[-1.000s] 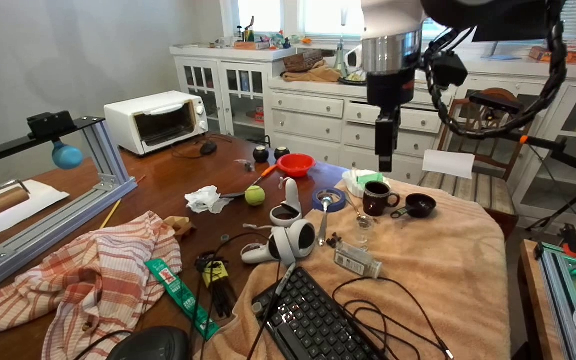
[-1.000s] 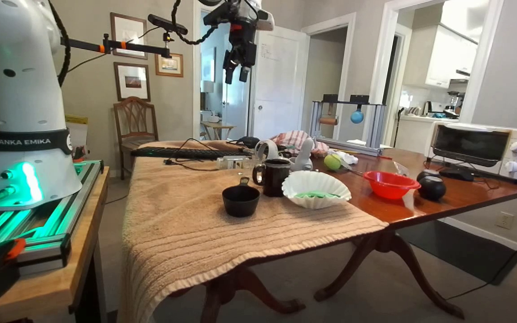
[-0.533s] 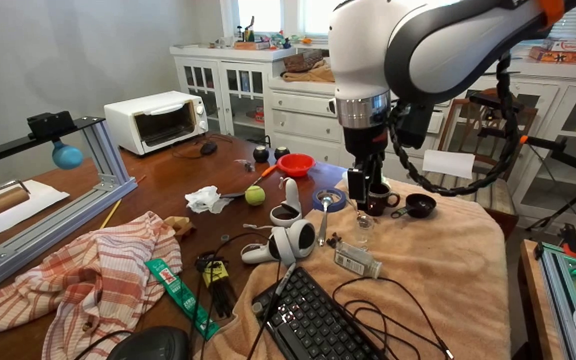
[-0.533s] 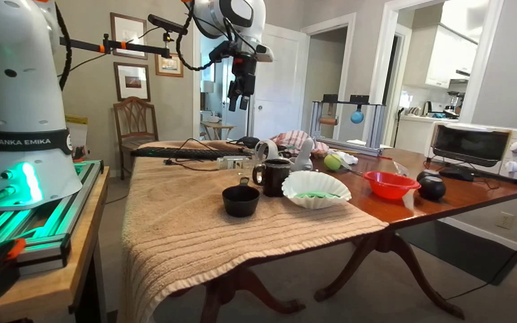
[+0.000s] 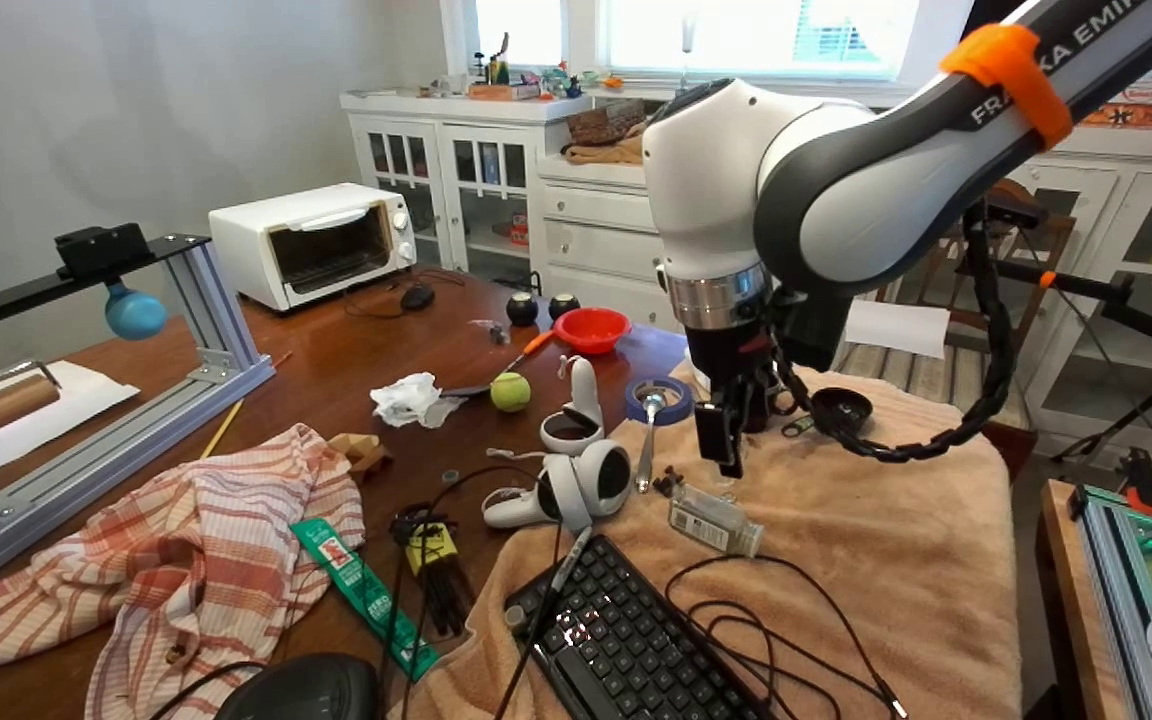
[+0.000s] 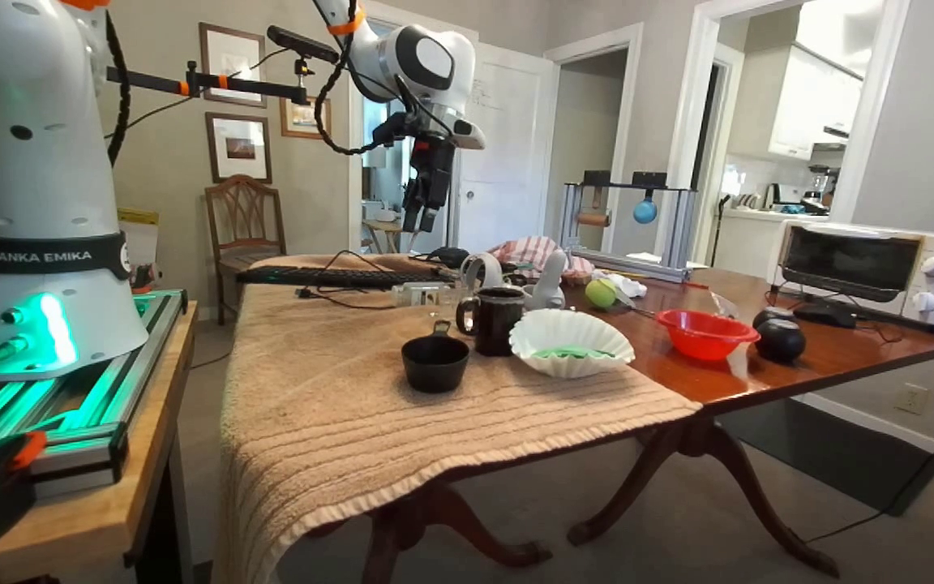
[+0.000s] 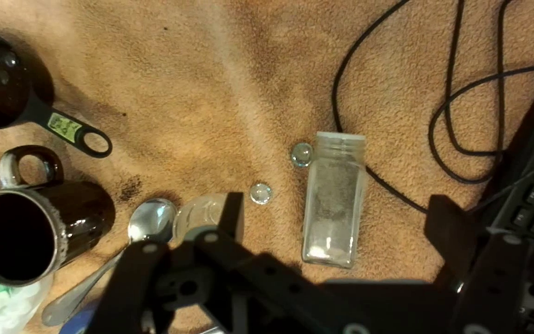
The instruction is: Place the glass jar upright.
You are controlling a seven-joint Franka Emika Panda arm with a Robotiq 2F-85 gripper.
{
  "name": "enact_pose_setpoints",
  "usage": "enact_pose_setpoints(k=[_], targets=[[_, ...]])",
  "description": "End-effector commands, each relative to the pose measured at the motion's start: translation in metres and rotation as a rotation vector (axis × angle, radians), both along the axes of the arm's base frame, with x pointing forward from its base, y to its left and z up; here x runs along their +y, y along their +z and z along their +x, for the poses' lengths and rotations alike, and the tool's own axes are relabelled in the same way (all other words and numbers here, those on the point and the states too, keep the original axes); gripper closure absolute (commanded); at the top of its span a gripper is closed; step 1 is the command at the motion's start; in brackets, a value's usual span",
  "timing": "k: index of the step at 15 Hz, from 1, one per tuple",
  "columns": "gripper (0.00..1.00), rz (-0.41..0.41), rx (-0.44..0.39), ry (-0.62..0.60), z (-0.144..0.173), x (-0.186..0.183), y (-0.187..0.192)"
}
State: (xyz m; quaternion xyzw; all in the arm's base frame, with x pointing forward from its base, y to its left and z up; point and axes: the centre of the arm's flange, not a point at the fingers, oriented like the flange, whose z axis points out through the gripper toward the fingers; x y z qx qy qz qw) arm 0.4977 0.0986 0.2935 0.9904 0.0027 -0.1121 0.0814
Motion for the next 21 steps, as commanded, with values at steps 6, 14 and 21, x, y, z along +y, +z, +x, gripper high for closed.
enact_pose_setpoints(k=[6, 14, 21], targets=[[0.0, 0.012, -0.007, -0.03, 0.001, -0.005, -0.068], [0.0, -0.014, 0.023, -0.092, 0.015, -0.006, -0.09], [0.0, 0.015, 0.044, -0.083, 0.0, 0.007, -0.104]])
